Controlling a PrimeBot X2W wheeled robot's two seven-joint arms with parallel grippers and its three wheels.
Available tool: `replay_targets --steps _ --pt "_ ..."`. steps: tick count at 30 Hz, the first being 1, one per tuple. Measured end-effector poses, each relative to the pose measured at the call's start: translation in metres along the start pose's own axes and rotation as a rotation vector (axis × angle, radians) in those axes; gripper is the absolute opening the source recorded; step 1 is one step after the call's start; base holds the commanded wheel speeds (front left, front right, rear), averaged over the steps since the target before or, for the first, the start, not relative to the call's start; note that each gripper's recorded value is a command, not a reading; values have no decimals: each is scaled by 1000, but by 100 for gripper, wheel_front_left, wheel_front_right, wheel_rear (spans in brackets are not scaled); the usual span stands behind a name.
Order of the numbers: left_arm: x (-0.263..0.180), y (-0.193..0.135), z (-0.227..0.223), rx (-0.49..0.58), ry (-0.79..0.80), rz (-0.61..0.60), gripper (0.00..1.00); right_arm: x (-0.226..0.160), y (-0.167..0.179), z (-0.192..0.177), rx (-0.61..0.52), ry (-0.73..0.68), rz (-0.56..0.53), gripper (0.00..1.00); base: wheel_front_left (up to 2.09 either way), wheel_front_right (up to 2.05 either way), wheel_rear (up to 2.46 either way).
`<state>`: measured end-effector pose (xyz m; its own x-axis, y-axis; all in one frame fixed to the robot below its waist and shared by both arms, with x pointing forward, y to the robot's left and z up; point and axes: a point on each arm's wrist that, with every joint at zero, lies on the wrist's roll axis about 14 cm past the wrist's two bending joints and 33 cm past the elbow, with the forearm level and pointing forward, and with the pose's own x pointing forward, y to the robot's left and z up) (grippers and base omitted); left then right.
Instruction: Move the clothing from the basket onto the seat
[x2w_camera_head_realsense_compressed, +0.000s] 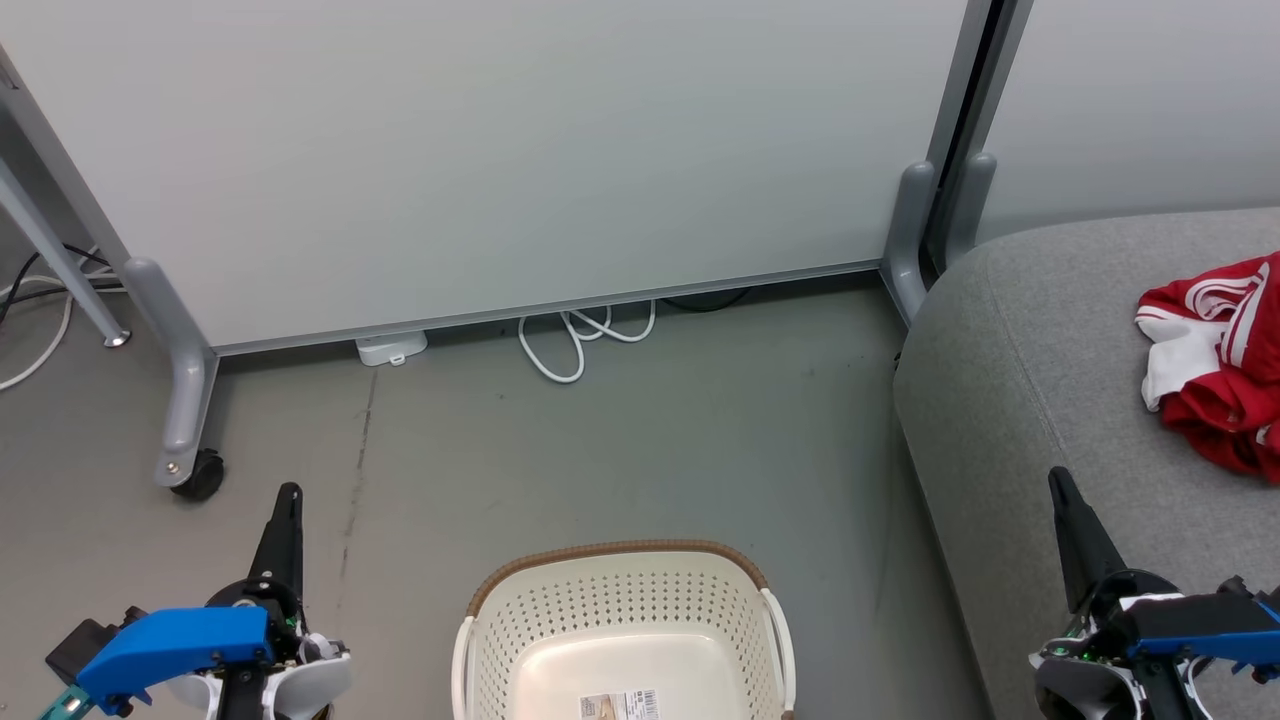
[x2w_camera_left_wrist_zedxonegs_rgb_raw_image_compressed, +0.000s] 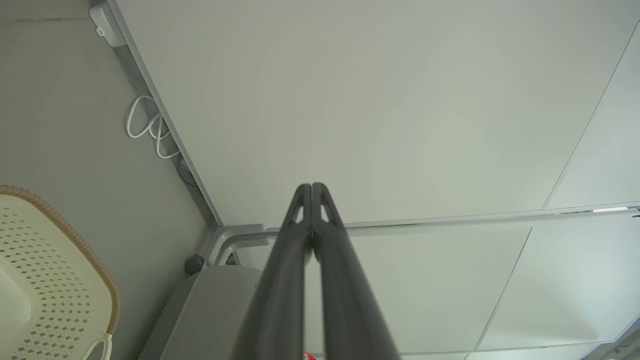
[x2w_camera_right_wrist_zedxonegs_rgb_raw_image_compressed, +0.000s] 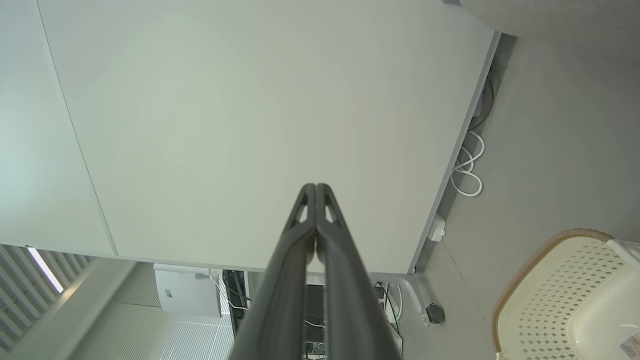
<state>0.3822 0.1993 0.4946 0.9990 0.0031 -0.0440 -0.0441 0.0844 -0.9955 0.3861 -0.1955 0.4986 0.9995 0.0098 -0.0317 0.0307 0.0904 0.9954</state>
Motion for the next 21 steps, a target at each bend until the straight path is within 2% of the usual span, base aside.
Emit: replay_targets --steps 14,21 --pt "4 -8 2 -83 1 -29 0 1 4 4 92 -10 18 0 0 0 0" --pt "5 -10 2 -89 1 -33 0 1 4 4 96 -11 19 0 0 0 0"
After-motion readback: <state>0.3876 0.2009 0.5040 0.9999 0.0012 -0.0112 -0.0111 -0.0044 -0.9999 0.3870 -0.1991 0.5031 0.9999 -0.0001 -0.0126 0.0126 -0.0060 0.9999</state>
